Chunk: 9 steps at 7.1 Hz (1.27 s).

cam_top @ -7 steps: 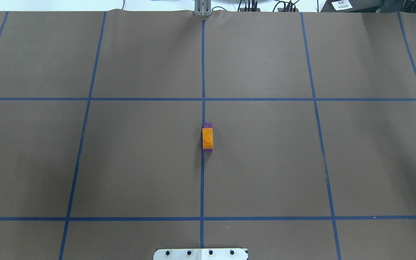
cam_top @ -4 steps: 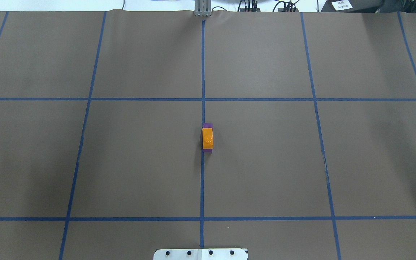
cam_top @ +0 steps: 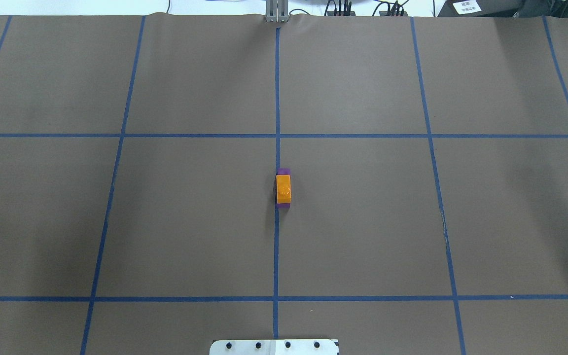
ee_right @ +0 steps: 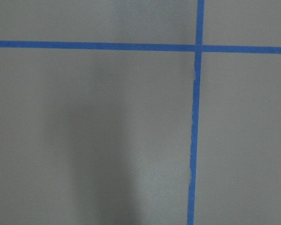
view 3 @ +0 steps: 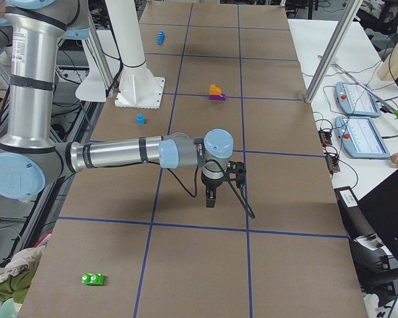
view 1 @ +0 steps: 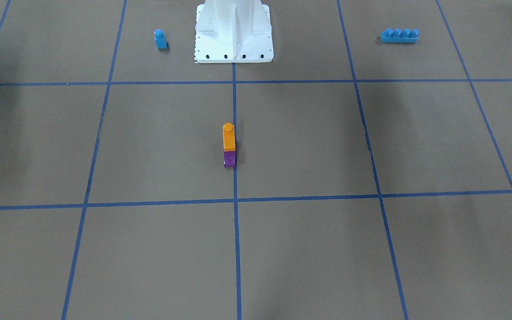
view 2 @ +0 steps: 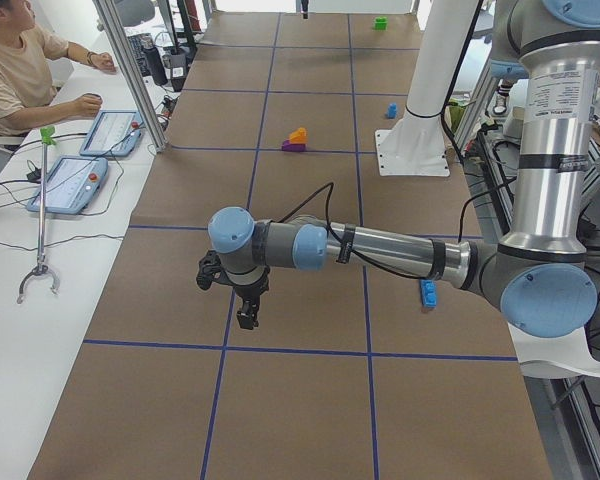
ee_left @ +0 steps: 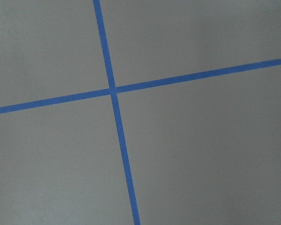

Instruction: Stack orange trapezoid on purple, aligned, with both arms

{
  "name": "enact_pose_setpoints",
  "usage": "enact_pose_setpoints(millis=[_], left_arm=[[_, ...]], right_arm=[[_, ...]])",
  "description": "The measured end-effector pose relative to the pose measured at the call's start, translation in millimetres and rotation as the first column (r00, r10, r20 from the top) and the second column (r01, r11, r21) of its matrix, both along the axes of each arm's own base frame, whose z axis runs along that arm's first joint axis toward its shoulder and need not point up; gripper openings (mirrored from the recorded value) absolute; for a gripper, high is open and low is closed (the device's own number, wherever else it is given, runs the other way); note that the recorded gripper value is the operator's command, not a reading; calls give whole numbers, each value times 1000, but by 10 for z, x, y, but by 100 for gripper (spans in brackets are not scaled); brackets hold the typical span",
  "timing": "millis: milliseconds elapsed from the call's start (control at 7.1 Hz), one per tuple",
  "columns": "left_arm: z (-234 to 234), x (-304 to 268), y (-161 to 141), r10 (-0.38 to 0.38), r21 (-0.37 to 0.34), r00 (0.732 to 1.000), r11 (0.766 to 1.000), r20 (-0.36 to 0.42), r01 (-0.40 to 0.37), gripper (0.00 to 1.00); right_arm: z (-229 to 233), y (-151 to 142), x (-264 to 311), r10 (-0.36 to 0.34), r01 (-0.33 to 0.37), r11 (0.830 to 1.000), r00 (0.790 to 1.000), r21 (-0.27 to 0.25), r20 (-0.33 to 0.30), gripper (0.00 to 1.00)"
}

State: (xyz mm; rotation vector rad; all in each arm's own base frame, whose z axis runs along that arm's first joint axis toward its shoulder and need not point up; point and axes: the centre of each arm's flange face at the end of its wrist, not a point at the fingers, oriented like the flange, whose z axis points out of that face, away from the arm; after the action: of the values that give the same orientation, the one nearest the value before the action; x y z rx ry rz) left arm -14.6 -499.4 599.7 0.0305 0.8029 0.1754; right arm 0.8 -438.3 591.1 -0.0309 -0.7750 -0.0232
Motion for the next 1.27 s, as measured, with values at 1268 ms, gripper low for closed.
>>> enact_pose_setpoints(millis=[1268], left_arm=[[-318, -16, 294, 3, 64, 1000, 998, -22, -2, 100]], right_arm=[[69, 5, 373, 84, -84, 996, 995, 3, -50, 100]])
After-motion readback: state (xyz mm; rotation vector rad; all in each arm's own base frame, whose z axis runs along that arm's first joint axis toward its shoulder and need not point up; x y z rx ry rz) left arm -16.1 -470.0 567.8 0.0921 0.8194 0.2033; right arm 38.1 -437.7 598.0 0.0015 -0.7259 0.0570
